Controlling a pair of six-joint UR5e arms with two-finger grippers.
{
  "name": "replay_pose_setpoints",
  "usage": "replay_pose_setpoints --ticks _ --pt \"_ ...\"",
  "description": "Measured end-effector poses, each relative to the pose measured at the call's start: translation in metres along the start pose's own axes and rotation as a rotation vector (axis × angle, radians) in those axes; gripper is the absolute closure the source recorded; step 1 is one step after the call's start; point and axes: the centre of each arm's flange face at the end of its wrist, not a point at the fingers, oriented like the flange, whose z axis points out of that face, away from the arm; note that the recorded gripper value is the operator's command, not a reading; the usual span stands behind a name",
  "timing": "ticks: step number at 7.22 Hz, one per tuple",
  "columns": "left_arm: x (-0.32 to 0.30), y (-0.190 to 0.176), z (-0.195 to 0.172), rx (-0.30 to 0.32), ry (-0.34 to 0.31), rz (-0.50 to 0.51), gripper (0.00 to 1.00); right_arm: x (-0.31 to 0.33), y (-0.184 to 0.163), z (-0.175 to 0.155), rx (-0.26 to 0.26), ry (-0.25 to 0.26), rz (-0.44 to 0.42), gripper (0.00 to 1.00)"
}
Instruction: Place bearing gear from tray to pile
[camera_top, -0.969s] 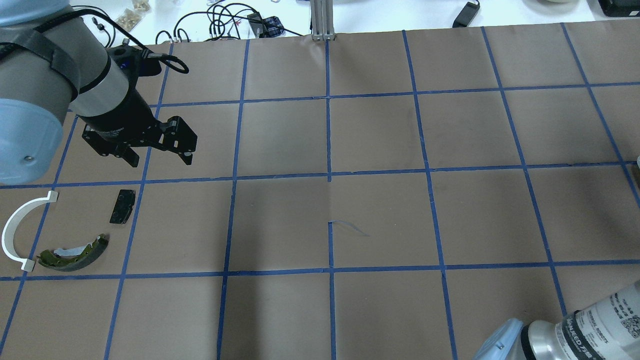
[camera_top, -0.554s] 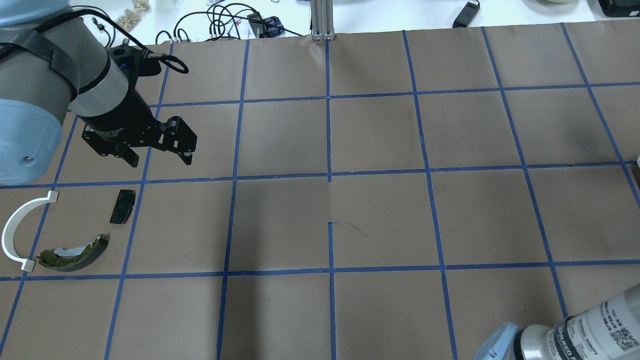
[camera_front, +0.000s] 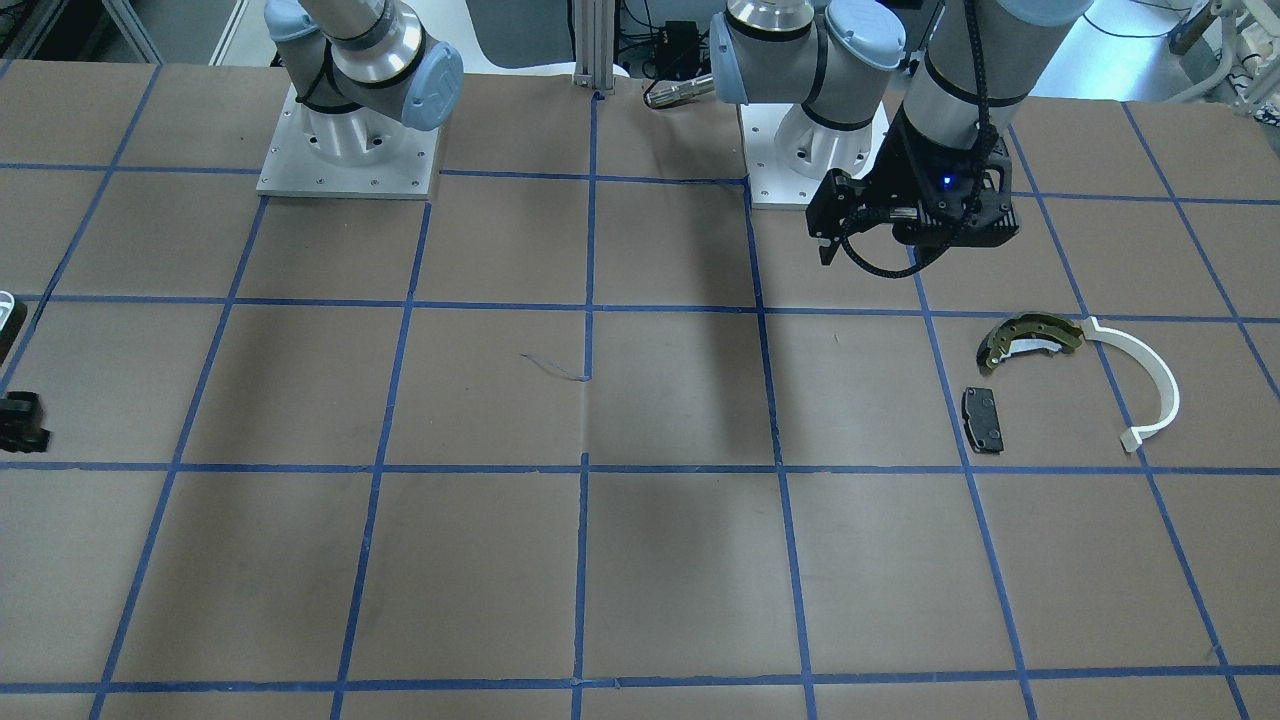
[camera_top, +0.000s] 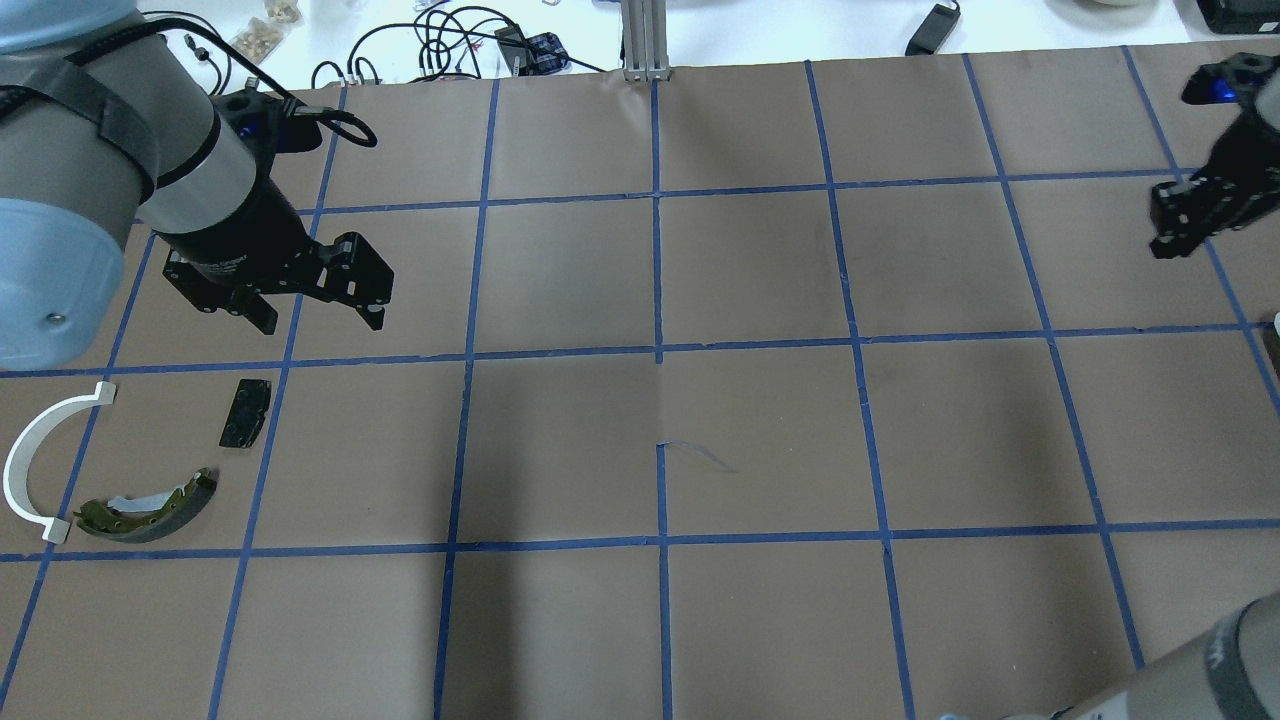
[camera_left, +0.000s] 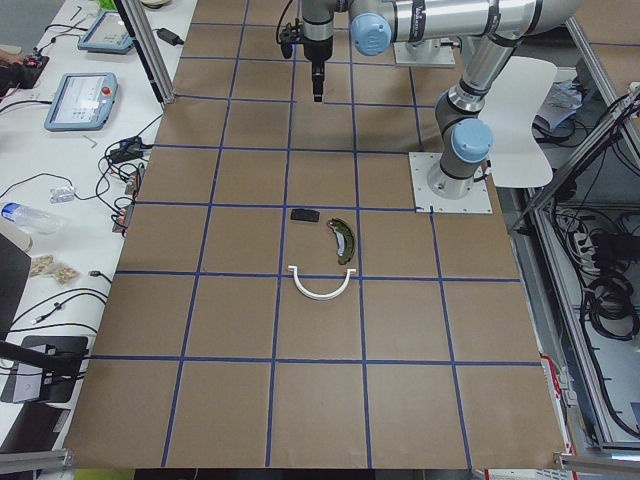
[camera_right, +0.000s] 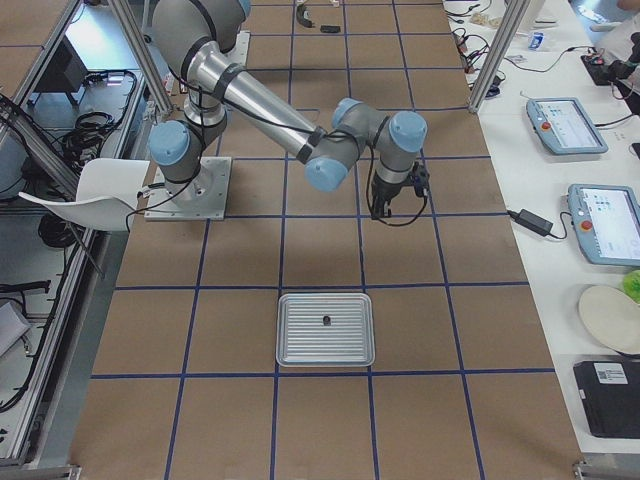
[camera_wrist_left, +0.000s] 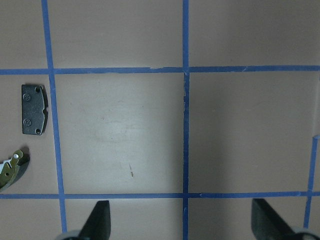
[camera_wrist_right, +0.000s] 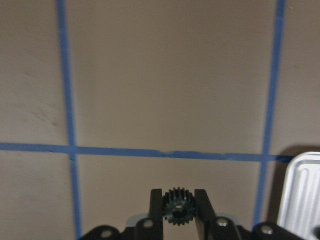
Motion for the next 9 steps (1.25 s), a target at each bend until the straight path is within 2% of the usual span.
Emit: replay_pose_setpoints --ticks 2,4,5,6,7,9 --pt "0.0 -0.001 0.001 -0.003 0.0 0.0 0.0 -0.151 0.008 0.004 -0.005 -0.049 0.12 0.94" --pt "0.0 -0.001 0.002 -0.004 0.001 0.0 0.0 -0.296 0.034 0.015 -0.02 -0.071 0.229 0.92" --pt "0.0 -0.001 0.002 -0.005 0.001 0.0 0.0 -0.359 0.049 0.023 -0.009 -0.082 0.291 0.9" --pt "0.0 -0.002 0.003 -0.007 0.001 0.0 0.0 -0.416 0.063 0.038 0.009 -0.093 0.342 0.82" --pt "0.0 -0.002 0.003 -0.008 0.001 0.0 0.0 -0.463 0.075 0.058 0.032 -0.11 0.383 0.72" --pt "0.0 -0.003 0.004 -0.007 0.002 -0.003 0.0 -0.507 0.083 0.092 0.04 -0.125 0.42 0.0"
